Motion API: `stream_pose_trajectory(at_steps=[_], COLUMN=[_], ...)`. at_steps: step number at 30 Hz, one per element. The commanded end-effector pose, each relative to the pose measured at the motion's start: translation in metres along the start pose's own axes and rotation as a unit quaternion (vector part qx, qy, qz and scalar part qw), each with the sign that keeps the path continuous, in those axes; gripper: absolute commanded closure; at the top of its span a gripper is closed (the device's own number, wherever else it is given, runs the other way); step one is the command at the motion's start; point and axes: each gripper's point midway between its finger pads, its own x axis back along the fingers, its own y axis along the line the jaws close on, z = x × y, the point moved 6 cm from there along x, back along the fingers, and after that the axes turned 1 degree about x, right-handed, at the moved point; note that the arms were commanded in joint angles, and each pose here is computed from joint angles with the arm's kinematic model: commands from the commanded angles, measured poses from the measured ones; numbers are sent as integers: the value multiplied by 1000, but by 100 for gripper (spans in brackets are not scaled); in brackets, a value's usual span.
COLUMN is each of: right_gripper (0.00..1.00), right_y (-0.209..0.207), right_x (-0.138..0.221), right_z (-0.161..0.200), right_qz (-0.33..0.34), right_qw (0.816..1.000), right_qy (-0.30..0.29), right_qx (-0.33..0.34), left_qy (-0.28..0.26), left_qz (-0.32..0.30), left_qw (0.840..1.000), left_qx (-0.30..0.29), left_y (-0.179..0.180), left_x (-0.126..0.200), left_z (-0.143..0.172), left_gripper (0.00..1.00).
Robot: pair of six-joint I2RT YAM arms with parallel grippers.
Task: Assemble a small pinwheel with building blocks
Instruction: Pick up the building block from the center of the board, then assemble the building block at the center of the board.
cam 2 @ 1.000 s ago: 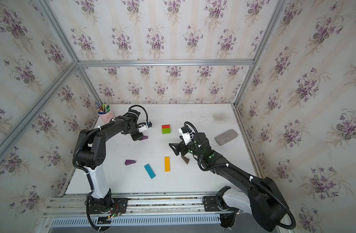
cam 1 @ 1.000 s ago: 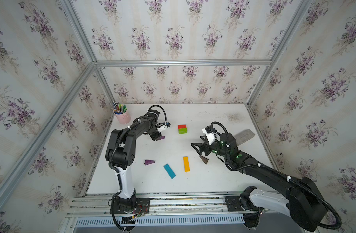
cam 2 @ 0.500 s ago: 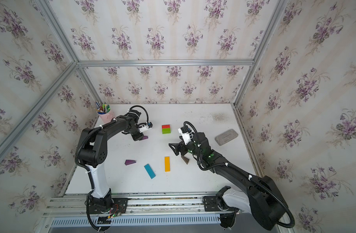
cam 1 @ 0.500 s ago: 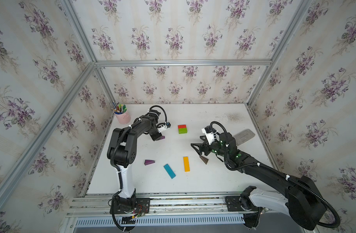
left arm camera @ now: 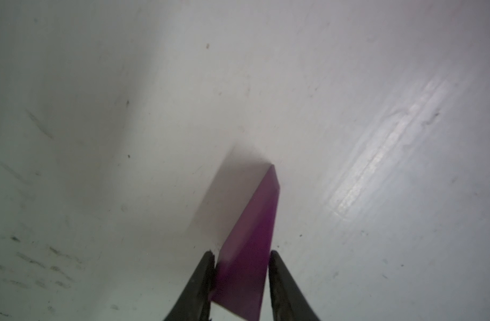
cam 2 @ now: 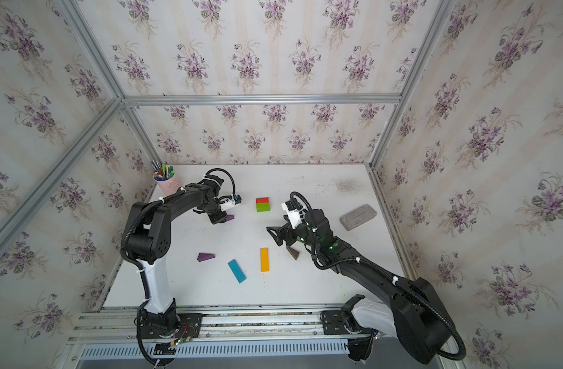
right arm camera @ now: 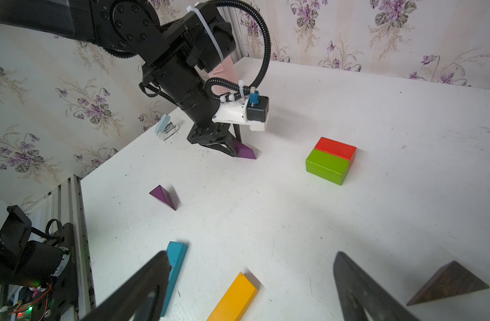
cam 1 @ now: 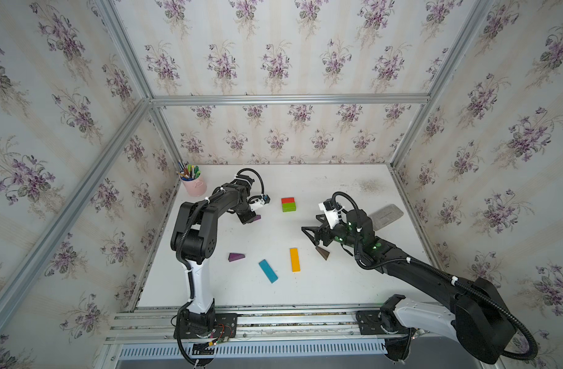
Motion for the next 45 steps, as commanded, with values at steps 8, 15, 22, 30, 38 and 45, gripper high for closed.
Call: stream_pose_trajectory(at_steps=[8,15,22,30,38,45], right_gripper=[8,8,8,8,7,7], right_y=[1,1,-11,-51,-50,-49], right_x=[-1,0,-2,13,20,22], right_z=[-5,-5,-5,-3,-7,-8], right_qz=[-4,-1,34,104,103,100], right_qw=[1000,1000,999,991,990,990], right_qy=[-9,-12,-13,-31,-49,-51], right_qx=[8,1,-17,-80,-81,-80], left_qy=[-7,-15,-40,-34,-27,-12], left_qz=[17,13,18,15,3,0], left_qw=[1000,1000,999,999,1000,1000], left_qx=[-3,-7,-9,30,15,5], left_y=[-2,1,4,-1,-11,-13], left_x=[3,9,24,18,16,8], left_z=[-3,-7,-21,-52,-71,-78], left_gripper=[74,77,77,75,76,76])
